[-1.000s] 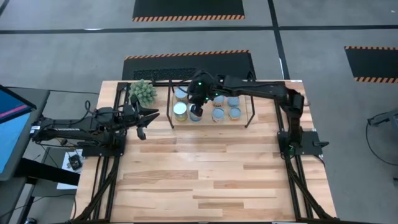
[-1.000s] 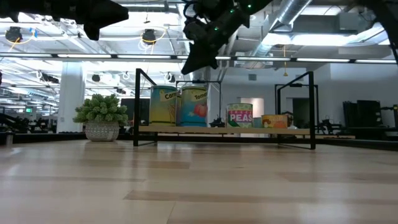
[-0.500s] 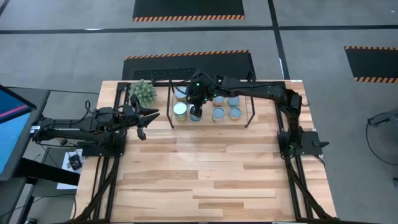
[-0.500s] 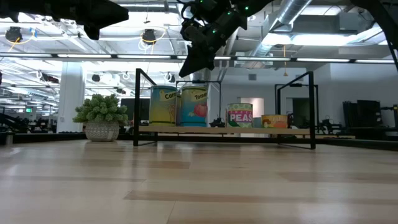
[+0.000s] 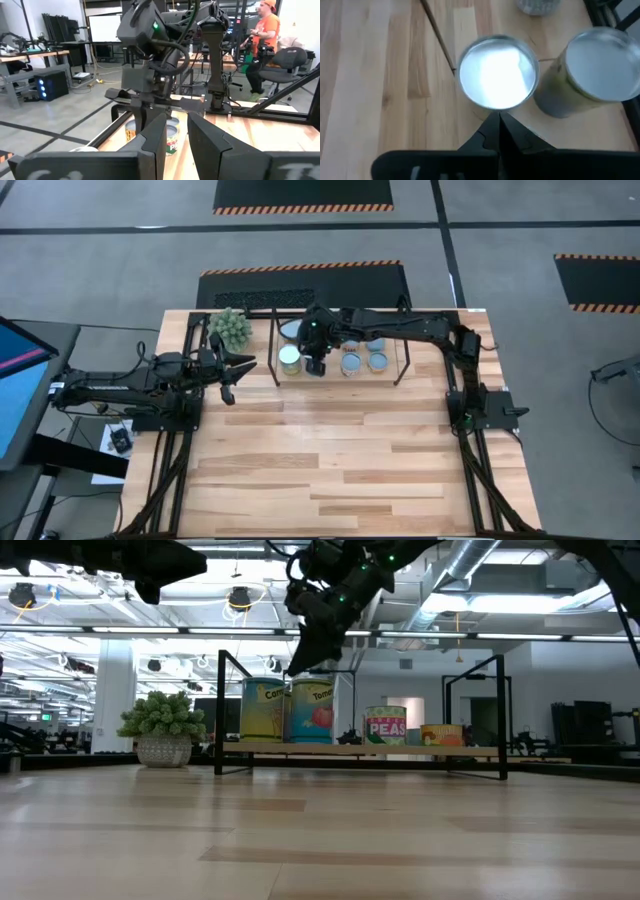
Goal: Pick and place cans onto a shelf
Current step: Adjust the canned goods on the shelf
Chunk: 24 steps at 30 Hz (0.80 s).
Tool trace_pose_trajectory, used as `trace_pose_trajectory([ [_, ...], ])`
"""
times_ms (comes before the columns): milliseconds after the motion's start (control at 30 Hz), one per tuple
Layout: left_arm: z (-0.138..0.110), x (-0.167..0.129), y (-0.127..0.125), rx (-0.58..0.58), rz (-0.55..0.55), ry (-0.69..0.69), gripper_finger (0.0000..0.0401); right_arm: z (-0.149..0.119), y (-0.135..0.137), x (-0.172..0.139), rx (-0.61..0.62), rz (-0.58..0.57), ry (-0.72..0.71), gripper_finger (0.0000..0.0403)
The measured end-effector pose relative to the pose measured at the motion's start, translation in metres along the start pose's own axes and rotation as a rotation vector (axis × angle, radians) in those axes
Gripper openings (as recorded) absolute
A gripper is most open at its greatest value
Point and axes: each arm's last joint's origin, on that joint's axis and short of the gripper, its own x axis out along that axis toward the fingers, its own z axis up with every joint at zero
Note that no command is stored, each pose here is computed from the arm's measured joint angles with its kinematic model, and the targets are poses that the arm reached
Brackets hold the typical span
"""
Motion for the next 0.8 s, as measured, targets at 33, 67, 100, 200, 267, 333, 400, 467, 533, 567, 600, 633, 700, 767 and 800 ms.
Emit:
trace_pose_trajectory([
  [33, 0.000, 0.000, 0.000, 0.002, 0.000, 0.000, 0.0068, -0.001, 0.000, 0.000, 0.000, 0.001, 0.006, 0.0019],
  [67, 0.000, 0.000, 0.000, 0.003, 0.000, 0.000, 0.0068, -0.001, 0.000, 0.000, 0.001, 0.001, 0.012, 0.0020],
  [100, 0.000, 0.000, 0.000, 0.003, 0.000, 0.000, 0.0068, -0.001, 0.000, 0.000, 0.000, 0.000, 0.014, 0.0021],
  [200, 0.000, 0.000, 0.000, 0.003, 0.000, 0.000, 0.0068, -0.003, 0.000, 0.000, 0.003, -0.001, 0.031, 0.0024],
  [267, 0.000, 0.000, 0.000, 0.003, 0.000, 0.000, 0.0068, -0.004, -0.002, 0.000, 0.006, -0.002, 0.037, 0.0023],
  [333, 0.000, 0.000, 0.000, 0.004, 0.000, 0.000, 0.0068, -0.005, -0.003, 0.000, 0.010, -0.002, 0.051, 0.0021],
  [400, 0.000, 0.000, 0.000, 0.003, 0.000, 0.000, 0.0068, -0.008, -0.004, -0.001, 0.016, -0.001, 0.073, 0.0019],
  [467, 0.000, 0.000, 0.000, 0.004, 0.000, 0.000, 0.0068, -0.009, -0.005, -0.001, 0.019, -0.001, 0.086, 0.0018],
  [533, 0.000, 0.000, 0.000, 0.007, 0.000, 0.000, 0.0068, -0.011, -0.005, -0.001, 0.018, 0.001, 0.104, 0.0019],
  [567, 0.000, 0.000, 0.000, 0.008, 0.000, 0.000, 0.0068, -0.011, -0.005, -0.001, 0.017, 0.001, 0.105, 0.0021],
  [600, 0.000, 0.000, 0.000, 0.011, 0.000, 0.000, 0.0068, -0.011, -0.005, -0.001, 0.018, 0.002, 0.107, 0.0022],
  [633, 0.000, 0.000, 0.000, 0.014, 0.000, 0.000, 0.0068, -0.011, -0.004, -0.001, 0.017, 0.003, 0.110, 0.0023],
  [700, 0.000, 0.000, 0.000, 0.015, 0.000, 0.000, 0.0068, -0.012, -0.004, -0.001, 0.018, 0.004, 0.117, 0.0025],
  [767, 0.000, 0.000, 0.000, 0.014, 0.000, 0.000, 0.0068, -0.013, -0.004, -0.002, 0.018, 0.005, 0.126, 0.0025],
  [800, 0.000, 0.000, 0.000, 0.014, 0.000, 0.000, 0.0068, -0.013, -0.004, -0.002, 0.018, 0.006, 0.129, 0.0025],
])
